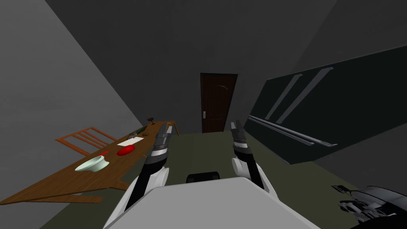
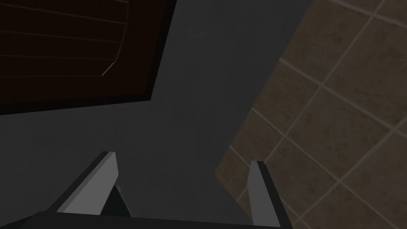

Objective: Pull the door open

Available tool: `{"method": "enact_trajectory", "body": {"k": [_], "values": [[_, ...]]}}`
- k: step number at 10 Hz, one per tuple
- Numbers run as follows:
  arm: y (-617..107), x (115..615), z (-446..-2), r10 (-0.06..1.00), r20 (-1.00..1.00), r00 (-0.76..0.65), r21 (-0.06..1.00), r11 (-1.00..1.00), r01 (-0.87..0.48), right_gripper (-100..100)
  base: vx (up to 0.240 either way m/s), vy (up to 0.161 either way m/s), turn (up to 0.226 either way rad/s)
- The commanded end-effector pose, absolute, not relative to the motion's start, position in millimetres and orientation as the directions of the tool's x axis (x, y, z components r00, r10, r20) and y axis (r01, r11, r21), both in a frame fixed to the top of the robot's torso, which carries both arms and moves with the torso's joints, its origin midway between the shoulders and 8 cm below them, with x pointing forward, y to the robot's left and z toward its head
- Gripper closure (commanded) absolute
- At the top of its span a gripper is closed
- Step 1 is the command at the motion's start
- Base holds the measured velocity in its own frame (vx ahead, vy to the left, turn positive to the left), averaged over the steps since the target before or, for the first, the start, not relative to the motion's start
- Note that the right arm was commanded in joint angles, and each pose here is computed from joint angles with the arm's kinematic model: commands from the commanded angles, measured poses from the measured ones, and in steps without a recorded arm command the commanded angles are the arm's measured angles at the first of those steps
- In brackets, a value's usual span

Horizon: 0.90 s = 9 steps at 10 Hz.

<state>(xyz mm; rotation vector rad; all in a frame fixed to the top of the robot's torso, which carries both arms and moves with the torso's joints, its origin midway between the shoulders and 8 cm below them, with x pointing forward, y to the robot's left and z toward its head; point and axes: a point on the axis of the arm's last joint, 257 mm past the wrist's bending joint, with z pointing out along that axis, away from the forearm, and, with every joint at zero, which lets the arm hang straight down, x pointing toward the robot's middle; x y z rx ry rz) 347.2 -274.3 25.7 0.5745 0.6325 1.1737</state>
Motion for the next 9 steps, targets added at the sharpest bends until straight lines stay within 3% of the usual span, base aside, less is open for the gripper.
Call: {"method": "enact_trajectory", "body": {"k": [1, 9], "values": [[-275.8, 355.0, 17.5, 0.964, -0.131, 0.23, 0.718, 0.252, -0.649, -100, 0.055, 0.0, 0.051], [-285.7, 388.8, -18.1, 0.992, -0.023, 0.127, 0.773, 0.098, -0.627, -100, 0.075, -0.006, 0.049]]}}
